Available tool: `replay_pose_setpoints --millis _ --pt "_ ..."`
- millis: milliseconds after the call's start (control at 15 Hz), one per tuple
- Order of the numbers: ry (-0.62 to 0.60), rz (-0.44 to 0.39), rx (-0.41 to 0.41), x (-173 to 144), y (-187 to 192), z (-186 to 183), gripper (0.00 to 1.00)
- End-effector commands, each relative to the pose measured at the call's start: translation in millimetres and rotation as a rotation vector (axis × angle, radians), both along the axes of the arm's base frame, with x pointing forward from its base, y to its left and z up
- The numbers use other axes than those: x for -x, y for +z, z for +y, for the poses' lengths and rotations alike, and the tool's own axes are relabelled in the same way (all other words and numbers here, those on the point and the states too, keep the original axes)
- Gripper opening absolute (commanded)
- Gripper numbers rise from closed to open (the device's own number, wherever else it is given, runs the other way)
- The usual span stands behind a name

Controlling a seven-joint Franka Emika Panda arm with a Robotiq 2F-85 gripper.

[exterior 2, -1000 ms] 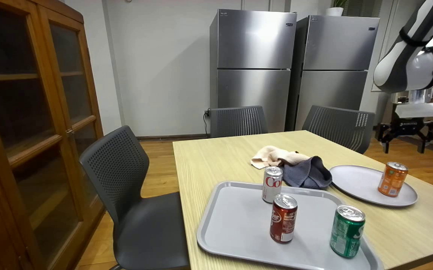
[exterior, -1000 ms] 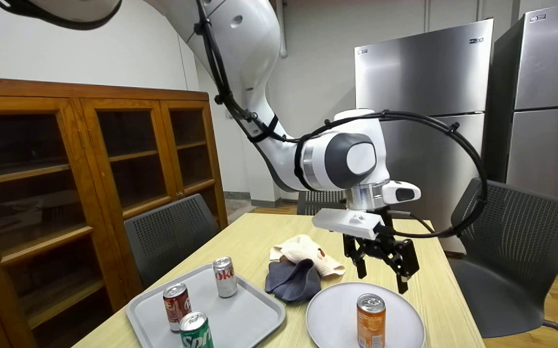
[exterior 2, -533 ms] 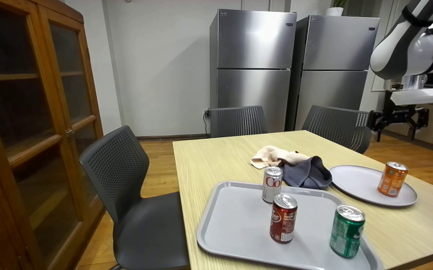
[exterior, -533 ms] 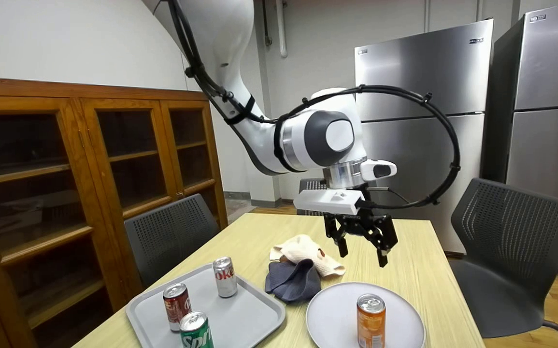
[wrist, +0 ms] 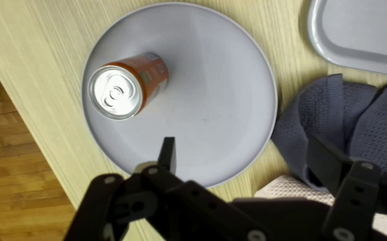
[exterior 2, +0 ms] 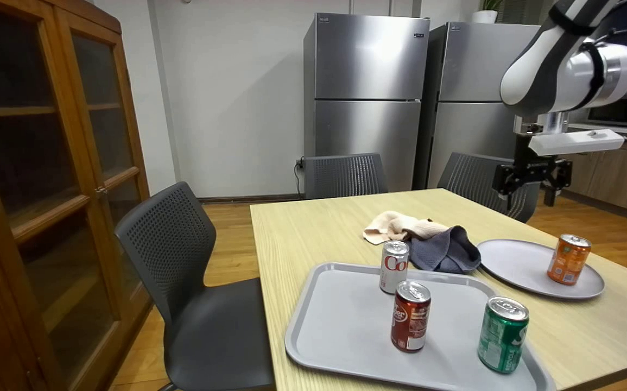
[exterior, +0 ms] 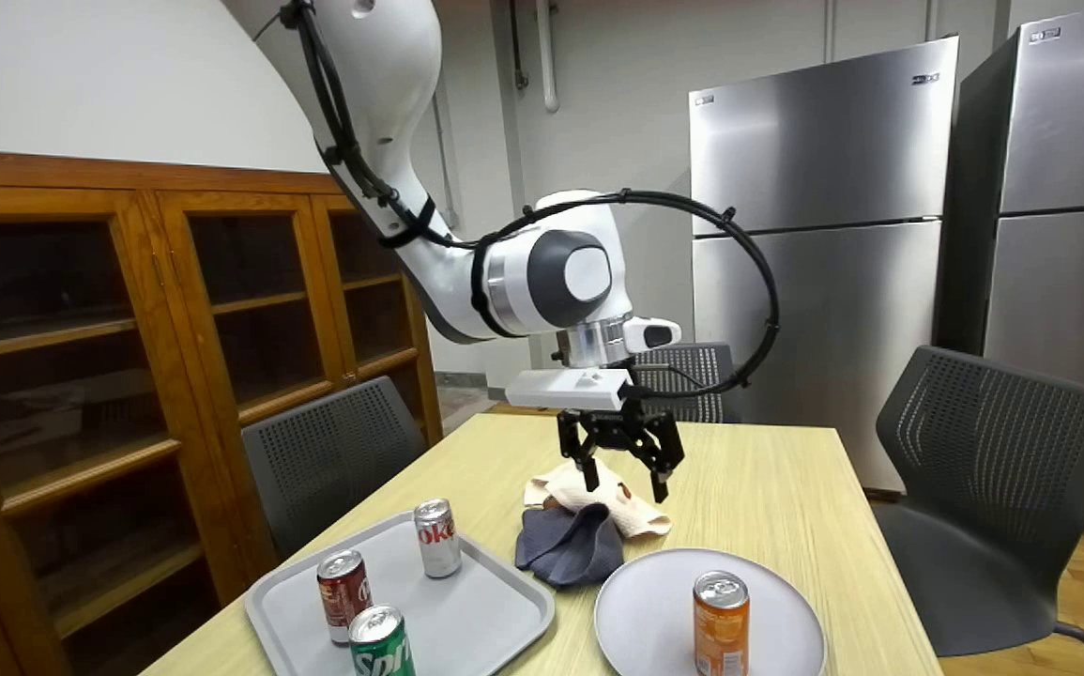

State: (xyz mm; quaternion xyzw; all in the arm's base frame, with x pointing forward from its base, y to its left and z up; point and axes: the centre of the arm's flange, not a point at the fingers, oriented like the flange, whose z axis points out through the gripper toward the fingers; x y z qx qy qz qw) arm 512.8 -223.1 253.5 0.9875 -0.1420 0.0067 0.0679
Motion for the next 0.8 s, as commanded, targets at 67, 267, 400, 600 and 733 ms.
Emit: replay_pose_setpoints --millis 67,267,400,600,733 --pt "0.134 -0.003 -0.027 -1 7 44 1.00" --pt "0.209 -0.004 -0.043 -12 2 71 1.00" --pt "0.253 -0.008 -0.060 -19 0 89 1.00" --pt "0.321 -0.014 -0.086 -29 -2 116 1.00" --pt "0.371 -0.012 -0.105 -33 -4 135 1.00"
